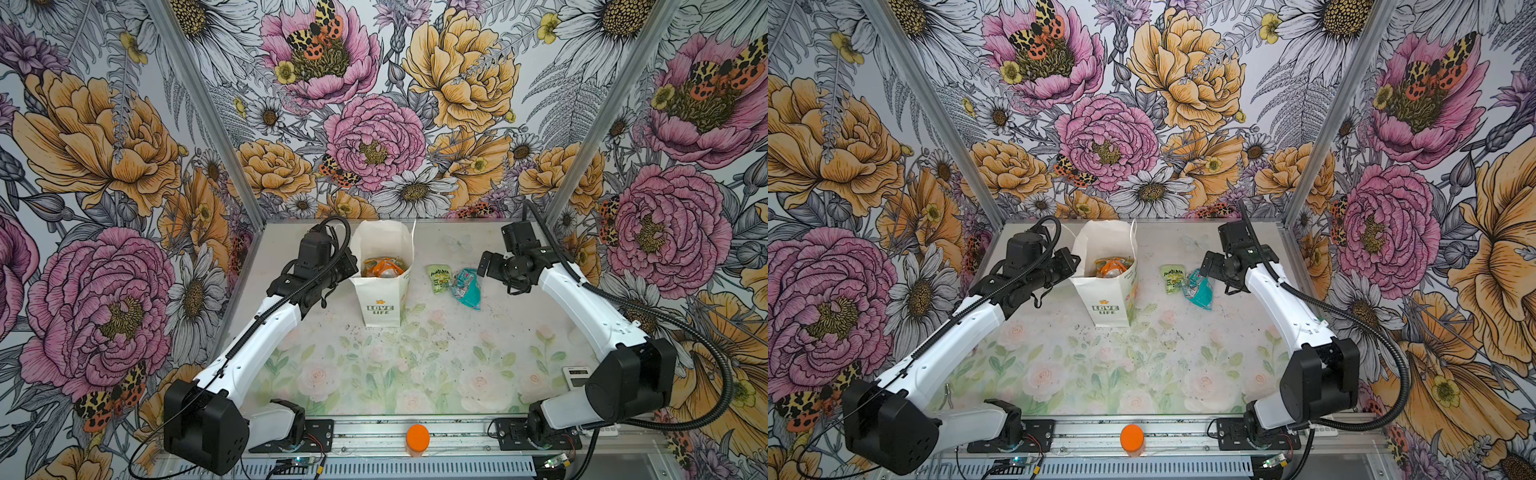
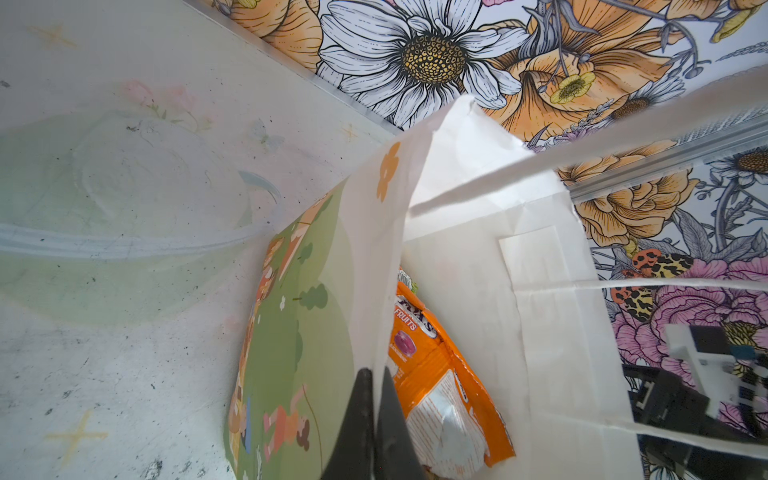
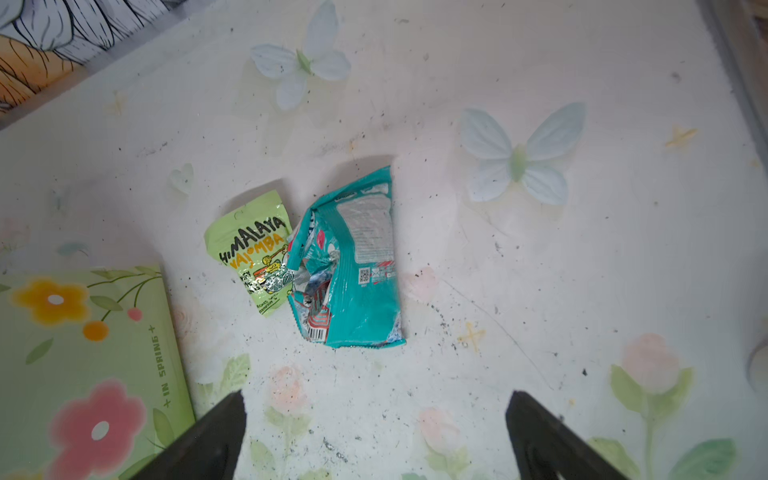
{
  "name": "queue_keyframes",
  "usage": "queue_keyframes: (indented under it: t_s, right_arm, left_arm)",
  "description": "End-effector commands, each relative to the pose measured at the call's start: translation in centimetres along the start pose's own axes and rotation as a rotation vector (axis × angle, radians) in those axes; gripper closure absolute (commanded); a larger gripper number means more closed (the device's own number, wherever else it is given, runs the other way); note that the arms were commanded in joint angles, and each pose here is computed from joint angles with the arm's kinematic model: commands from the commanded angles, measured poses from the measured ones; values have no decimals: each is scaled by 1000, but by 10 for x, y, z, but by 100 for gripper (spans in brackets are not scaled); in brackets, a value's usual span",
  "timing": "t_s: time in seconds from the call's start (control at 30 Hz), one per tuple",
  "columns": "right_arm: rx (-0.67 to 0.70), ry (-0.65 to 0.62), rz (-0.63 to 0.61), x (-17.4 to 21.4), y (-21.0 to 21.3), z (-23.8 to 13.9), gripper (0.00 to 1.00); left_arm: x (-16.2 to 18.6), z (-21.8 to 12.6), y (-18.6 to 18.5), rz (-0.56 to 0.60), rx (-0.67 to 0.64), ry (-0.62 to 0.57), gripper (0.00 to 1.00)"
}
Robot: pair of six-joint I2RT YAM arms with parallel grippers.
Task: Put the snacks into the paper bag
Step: 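Lower the right gripper and close it on the teal packet's edge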
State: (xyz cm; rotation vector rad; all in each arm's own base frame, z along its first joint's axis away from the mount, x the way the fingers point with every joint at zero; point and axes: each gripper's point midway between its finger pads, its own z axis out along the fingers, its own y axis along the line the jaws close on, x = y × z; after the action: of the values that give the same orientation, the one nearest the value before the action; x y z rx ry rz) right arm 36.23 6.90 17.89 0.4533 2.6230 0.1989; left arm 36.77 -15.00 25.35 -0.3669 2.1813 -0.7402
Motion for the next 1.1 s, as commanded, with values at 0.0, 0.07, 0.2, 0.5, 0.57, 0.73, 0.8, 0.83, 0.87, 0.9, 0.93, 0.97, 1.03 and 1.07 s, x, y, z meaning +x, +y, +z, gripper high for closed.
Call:
queue_keyframes:
  t_s: [0.0, 0.07, 0.2, 0.5, 0.57, 0.73, 0.8, 0.83, 0.87, 0.9, 0.93, 0.97, 1.03, 1.07]
  right_arm:
    - [-73, 26, -5, -3, 16, 17, 0]
    - [-83, 41, -12, -3, 20, 28, 0]
    - [-84, 59, -28, -4, 23, 48, 0]
    - [-96, 135, -59, -1, 31, 92, 3]
    - [-97, 149, -60, 1, 32, 101, 3]
    - [-102, 174, -59, 4, 33, 118, 5]
    - [-105, 182, -59, 6, 33, 124, 6]
    - [-103, 184, -58, 6, 33, 126, 7]
    - [-100, 188, -60, 8, 33, 129, 7]
    - [-96, 191, -60, 8, 32, 131, 8]
    - [-93, 196, -61, 10, 31, 134, 8]
    - [-90, 198, -61, 10, 31, 136, 8]
    - [-87, 203, -63, 12, 30, 140, 8]
    - [-85, 206, -66, 13, 30, 142, 9]
  left_arm:
    - [-7, -6, -7, 8, 24, -30, 100]
    - [-6, -7, -6, 7, 23, -30, 100]
    - [-7, -7, -6, 6, 23, -32, 100]
    - [-6, -7, -4, 4, 20, -30, 100]
    - [-7, -7, -3, 3, 18, -32, 100]
    - [-7, -8, -3, 2, 19, -34, 100]
    - [-8, -9, -3, 1, 18, -36, 100]
    - [-7, -9, -3, 2, 19, -34, 100]
    - [-8, -9, -4, 2, 21, -36, 100]
    - [-8, -8, -3, 2, 18, -36, 100]
    - [-7, -8, -3, 1, 19, -33, 100]
    - [-7, -8, -3, 2, 19, -33, 100]
    - [-7, -8, -3, 2, 19, -33, 100]
    - [-8, -8, -2, 0, 17, -35, 100]
